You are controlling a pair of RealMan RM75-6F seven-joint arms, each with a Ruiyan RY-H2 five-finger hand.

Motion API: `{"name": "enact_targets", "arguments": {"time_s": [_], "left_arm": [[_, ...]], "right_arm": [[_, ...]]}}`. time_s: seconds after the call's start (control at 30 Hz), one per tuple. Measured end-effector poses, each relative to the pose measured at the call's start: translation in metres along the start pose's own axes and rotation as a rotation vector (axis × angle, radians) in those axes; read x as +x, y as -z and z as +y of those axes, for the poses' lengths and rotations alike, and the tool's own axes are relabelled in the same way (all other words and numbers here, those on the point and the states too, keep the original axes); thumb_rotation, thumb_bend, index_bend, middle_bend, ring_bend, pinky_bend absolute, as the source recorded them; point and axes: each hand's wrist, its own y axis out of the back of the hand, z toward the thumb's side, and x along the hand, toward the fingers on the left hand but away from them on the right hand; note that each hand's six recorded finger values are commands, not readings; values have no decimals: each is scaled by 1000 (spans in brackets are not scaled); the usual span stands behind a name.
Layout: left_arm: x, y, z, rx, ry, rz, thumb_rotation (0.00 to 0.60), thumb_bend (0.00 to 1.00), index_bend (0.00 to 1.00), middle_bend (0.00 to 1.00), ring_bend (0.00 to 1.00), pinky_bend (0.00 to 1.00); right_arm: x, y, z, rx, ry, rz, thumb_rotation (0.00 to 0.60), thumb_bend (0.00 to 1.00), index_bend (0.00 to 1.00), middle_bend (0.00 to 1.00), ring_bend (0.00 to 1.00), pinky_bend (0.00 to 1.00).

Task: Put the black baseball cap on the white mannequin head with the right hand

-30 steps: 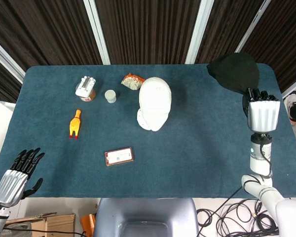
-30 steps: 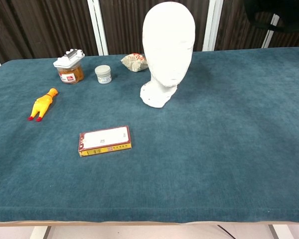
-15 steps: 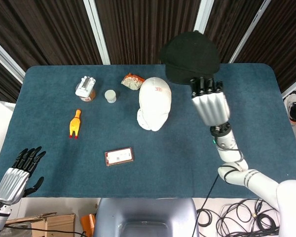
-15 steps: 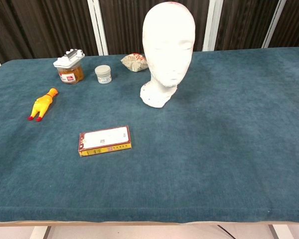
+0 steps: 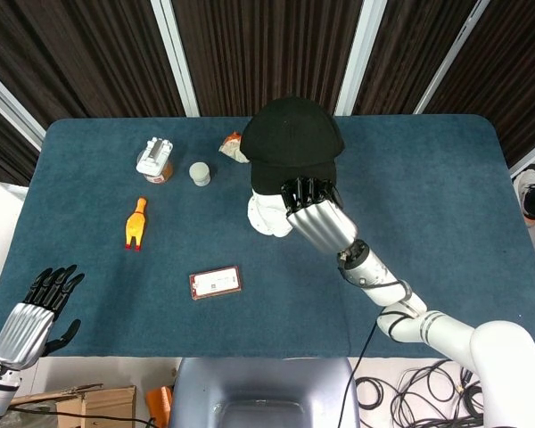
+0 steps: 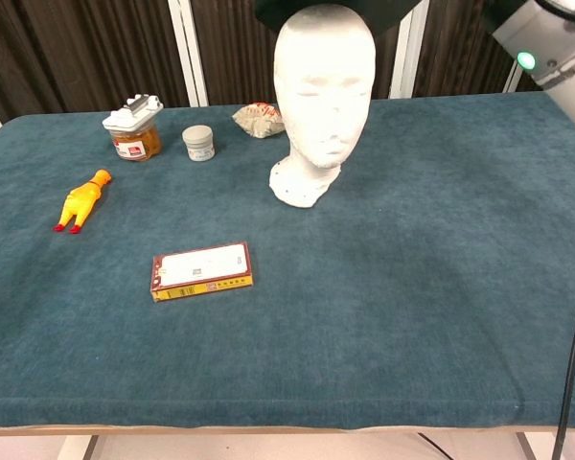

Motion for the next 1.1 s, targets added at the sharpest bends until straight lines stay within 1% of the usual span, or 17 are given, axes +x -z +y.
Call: {"name": "enact_targets", "arguments": {"time_s": [0.4,0.63,0.67,0.7,0.73,0.8,0.83,0.9,0.93,1.0,1.1], "left_arm": [[2,-1,-2,-1,8,-1,600,409,0,0,0,0],[4,-1,-4,-1,18,1,600,409,0,0,0,0],[4,-1,-4,-2,19,0,600,408,0,0,0,0],[4,-1,-5,-5,21,-1,600,408,0,0,0,0],[4,-1,-5,-6,22,-1,600,408,0,0,0,0],[4,0,-4,-6,23,1,600,409,0,0,0,0],[5,0,-4,-6,22,2,600,410,0,0,0,0],[5,1,-4,-7,21,3,600,409,0,0,0,0],[5,1,-4,-7,22,3,600,409,0,0,0,0],[5,1,-4,-9,25,3,600,409,0,0,0,0],[6,1,-4,-10,26,4,600,409,0,0,0,0]], "right_arm": [[38,-33,8,-57,-3,83,600,397,1000,728,763,1000],[57,-47,7,-64,-14,108,600,398,992,730,764,999],[60,-49,5,-64,-25,109,600,397,920,728,751,995],[63,-51,3,-64,-38,109,600,379,789,708,728,987],[65,-52,1,-66,-52,108,600,358,677,683,706,979],[70,-54,-3,-76,-88,98,600,257,349,556,618,940],[72,-54,-5,-82,-105,94,600,204,212,487,567,911],[76,-55,-7,-101,-134,84,600,118,36,372,474,846],[78,-56,-7,-112,-146,80,600,83,4,324,435,815],[81,-57,-7,-149,-177,67,600,43,0,262,383,766],[87,-57,-3,-220,-223,40,600,15,0,191,317,688]]}}
